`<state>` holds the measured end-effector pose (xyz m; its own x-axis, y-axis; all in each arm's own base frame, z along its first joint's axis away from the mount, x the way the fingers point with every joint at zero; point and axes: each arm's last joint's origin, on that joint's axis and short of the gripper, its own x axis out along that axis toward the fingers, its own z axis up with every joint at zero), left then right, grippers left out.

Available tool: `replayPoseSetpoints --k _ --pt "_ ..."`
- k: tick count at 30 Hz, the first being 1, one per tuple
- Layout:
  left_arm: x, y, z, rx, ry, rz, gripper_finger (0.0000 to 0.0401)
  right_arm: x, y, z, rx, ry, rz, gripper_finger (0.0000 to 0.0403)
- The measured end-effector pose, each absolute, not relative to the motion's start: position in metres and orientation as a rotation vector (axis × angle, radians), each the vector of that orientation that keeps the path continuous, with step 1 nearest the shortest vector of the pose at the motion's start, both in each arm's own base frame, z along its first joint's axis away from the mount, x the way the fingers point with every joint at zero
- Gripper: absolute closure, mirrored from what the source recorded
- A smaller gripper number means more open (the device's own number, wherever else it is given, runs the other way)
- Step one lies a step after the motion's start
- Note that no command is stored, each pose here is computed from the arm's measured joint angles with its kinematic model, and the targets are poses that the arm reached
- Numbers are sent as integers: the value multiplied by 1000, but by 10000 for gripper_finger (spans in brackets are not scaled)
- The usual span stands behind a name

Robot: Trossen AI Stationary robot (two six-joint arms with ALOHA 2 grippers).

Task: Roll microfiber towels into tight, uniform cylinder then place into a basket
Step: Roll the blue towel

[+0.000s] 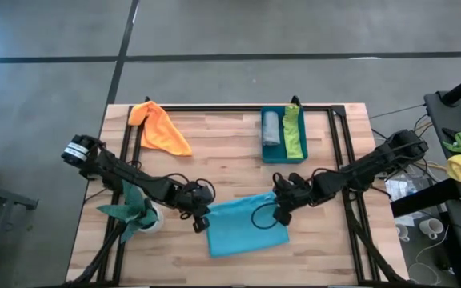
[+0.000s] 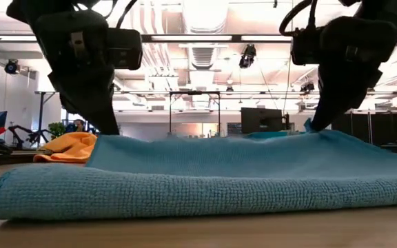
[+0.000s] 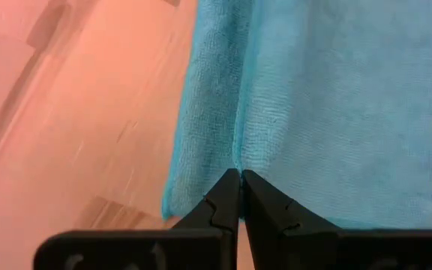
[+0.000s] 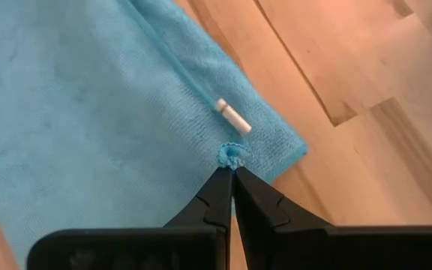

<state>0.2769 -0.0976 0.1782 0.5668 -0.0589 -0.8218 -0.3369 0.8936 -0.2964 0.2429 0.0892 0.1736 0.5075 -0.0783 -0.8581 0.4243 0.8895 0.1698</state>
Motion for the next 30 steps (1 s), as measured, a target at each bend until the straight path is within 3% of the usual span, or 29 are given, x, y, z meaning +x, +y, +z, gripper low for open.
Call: replayPoseSetpoints --k 17,30 --pt "275 -94 174 -460 973 222 401 259 91 141 376 1026 -340 394" --pt "267 -90 182 -456 981 268 401 271 93 163 399 957 -310 394"
